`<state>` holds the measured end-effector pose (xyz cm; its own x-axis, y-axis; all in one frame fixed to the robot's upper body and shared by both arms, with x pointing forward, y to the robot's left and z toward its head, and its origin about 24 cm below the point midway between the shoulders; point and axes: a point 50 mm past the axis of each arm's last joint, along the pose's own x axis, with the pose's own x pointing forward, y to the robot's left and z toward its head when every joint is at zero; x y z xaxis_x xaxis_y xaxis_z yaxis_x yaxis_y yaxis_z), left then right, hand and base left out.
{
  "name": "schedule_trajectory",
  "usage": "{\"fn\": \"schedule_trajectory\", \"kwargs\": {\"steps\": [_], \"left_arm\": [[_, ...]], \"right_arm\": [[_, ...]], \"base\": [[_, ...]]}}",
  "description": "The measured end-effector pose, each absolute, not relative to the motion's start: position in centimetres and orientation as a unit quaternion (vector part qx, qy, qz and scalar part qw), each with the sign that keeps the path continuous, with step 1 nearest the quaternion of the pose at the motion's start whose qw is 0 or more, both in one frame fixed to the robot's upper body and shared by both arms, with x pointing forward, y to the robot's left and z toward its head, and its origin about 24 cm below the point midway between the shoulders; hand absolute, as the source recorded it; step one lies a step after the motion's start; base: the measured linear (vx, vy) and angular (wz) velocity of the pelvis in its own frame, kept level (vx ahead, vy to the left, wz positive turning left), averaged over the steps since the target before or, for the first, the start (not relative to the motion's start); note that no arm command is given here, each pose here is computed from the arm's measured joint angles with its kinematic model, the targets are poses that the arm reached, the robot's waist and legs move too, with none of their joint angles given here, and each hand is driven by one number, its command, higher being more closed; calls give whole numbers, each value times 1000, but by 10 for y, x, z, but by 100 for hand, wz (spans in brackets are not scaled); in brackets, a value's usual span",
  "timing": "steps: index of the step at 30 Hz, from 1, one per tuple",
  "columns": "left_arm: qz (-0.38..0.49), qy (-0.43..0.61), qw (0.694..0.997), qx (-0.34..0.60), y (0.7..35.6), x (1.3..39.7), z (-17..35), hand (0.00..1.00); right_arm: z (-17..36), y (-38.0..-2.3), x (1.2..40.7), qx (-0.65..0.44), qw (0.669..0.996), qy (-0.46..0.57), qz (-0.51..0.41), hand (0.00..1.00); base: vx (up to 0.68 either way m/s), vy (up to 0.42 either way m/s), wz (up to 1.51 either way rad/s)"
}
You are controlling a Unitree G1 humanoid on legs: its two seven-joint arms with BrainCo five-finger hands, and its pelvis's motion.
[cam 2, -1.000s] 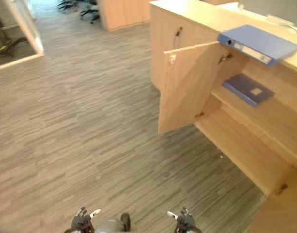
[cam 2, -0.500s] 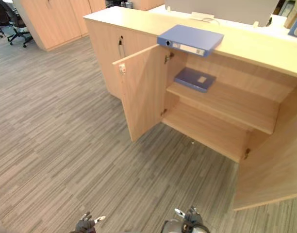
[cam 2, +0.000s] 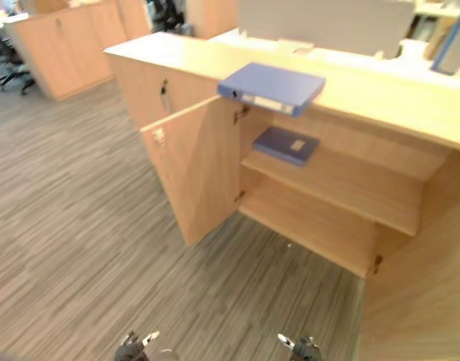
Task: Walk over to the cabinet, pick up the folder, carry it to the office cabinet, place the folder inside the office cabinet, then close the office cabinet door
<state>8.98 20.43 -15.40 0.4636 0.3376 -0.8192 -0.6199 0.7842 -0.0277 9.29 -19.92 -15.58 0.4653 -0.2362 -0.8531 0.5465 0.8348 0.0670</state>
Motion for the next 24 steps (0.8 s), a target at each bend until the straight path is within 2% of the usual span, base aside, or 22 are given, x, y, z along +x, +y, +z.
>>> {"fn": "schedule_trajectory", "kwargs": {"steps": [8,12,17,24], "left_arm": [[295,405,844,-190,205,98,-150,0],[277,379,864,-182,207,124,-142,0],[281,403,852,-182,206,112,-149,0],[297,440,823,-203,197,82,-159,0]], "right_arm": [[-155,-188,104,155,849,464,-201,0],[-154,-169,113,166,854,461,-175,0],[-156,-170,110,158,851,469,-174,0],[-161,-202,85,113,836,503,-191,0]], "base": [[360,274,-77],[349,318,-14],[154,146,-54],[21,82,-85]]}}
